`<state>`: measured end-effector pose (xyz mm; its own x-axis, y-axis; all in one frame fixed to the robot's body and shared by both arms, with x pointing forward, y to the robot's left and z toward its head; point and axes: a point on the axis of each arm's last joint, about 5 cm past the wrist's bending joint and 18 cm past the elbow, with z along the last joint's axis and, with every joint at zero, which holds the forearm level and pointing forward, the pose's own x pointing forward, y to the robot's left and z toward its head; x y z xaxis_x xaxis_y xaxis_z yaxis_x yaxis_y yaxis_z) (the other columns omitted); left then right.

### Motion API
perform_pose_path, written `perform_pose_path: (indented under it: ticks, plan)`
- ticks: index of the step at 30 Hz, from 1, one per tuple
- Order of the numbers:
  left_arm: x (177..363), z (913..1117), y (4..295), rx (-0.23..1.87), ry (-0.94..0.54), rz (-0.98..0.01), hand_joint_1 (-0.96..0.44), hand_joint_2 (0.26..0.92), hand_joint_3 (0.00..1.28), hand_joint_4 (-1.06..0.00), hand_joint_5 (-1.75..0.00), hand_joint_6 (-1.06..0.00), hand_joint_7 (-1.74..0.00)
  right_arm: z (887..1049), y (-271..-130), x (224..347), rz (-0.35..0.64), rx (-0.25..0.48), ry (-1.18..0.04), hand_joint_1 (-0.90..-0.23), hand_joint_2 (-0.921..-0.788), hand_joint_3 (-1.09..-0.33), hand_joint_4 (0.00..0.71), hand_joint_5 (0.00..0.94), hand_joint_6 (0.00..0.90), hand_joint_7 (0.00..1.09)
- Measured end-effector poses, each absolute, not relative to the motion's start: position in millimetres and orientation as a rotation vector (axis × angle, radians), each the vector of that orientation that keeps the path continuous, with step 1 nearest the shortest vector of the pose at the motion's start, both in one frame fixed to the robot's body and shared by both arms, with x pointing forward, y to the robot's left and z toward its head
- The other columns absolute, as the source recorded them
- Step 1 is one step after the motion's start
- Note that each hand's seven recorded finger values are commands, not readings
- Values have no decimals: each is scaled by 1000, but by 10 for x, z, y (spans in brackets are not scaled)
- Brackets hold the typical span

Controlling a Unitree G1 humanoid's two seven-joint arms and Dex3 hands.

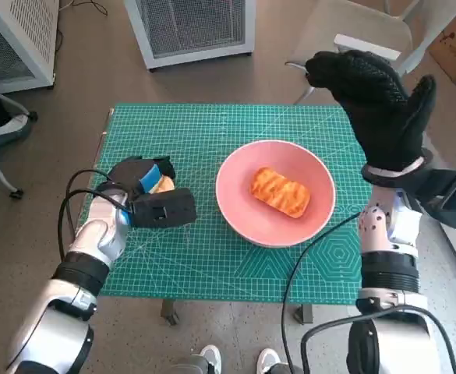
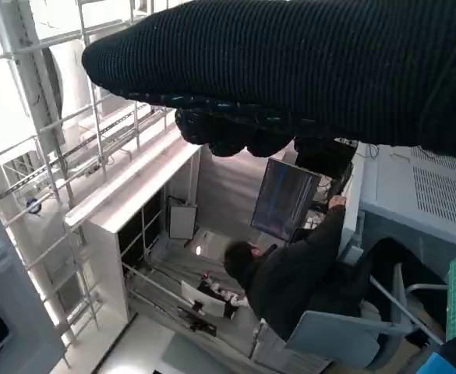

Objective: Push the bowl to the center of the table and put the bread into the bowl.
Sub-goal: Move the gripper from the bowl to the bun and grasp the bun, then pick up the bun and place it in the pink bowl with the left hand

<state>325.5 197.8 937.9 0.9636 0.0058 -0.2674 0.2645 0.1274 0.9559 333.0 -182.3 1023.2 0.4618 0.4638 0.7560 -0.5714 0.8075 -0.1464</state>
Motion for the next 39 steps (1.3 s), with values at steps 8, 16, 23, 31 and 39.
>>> perform_pose_path:
  ticks: [8,16,23,31,39]
  plan:
    - [3255,9379,1981,1430,227,-189,1,921,133,-587,-1353,-592,-1125,10235,-1821,3331,642,135,-883,-643,-921,-747,253,1,147,406]
    - [3255,9378,1982,1428,227,-188,1,920,134,-587,-1352,-592,-1125,10238,-1819,3331,643,136,-883,-643,-921,-747,253,0,145,410]
    - [3255,9378,1982,1428,227,-188,1,920,134,-587,-1352,-592,-1125,10238,-1819,3331,644,136,-883,-643,-921,-747,253,0,143,413]
    - [3254,9378,1983,1427,225,-186,1,920,131,-588,-1326,-593,-1151,10238,-1817,3331,645,135,-882,-655,-921,-748,250,0,139,417]
    - [3239,9371,1999,1424,213,-174,1,920,129,-585,-1301,-595,-1176,10243,-1811,3333,658,133,-879,-659,-921,-749,247,0,133,427]
